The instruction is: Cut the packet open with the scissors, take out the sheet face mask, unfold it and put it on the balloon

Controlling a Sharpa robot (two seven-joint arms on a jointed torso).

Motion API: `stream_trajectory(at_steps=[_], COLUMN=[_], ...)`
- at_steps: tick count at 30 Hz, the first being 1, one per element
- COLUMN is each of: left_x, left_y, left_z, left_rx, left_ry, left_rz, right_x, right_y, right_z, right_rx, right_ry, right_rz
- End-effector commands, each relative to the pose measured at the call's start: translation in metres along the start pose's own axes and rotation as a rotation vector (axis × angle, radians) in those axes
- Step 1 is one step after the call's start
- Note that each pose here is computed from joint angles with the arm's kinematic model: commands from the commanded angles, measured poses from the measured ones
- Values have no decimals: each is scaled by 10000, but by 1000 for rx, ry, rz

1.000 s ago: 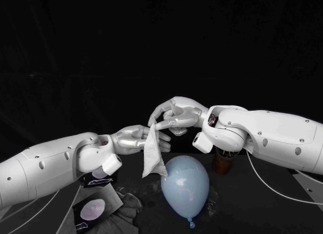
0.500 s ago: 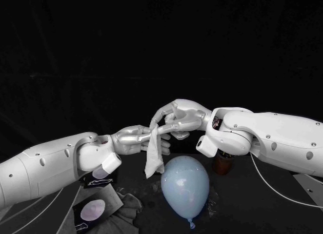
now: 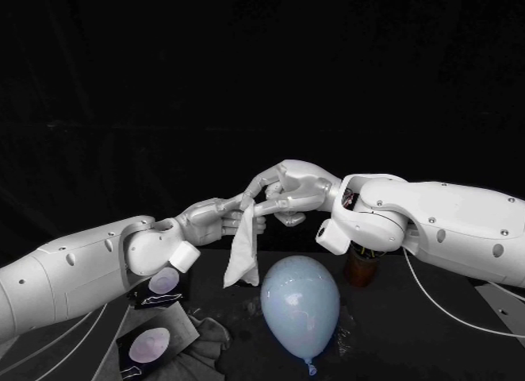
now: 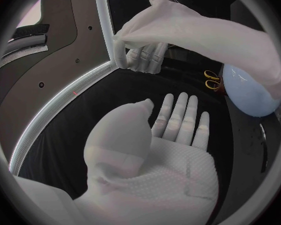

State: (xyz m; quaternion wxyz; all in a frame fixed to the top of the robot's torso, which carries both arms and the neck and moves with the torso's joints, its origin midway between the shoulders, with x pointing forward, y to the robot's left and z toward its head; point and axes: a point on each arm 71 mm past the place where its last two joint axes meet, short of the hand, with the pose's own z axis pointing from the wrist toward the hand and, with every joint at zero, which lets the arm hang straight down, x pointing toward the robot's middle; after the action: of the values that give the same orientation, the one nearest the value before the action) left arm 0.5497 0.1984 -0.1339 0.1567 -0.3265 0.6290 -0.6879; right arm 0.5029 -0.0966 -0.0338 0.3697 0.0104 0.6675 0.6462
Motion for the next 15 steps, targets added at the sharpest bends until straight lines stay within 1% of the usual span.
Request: stream_trajectory(at_steps=[1,3,7,11,15], left_x=[86,154,278,348,398], left_y=[-23,-5,27,44,54], left_z=[27,36,59,75,94], left_rx=[39,24,-1,-16,-24], left_ry=[57,115,209,264,298], left_rz=[-70,-87,-112,-122,-127], right_x=[0,-6,-16,-28,-34], right_y=[8,4,-3,-10,-13], right_z=[18,30,51,58,59], right_rx=[-8,-7,-6,-3,-2], right_ry=[14,13,12,10,8], right_rz=[10,10,8,7,7])
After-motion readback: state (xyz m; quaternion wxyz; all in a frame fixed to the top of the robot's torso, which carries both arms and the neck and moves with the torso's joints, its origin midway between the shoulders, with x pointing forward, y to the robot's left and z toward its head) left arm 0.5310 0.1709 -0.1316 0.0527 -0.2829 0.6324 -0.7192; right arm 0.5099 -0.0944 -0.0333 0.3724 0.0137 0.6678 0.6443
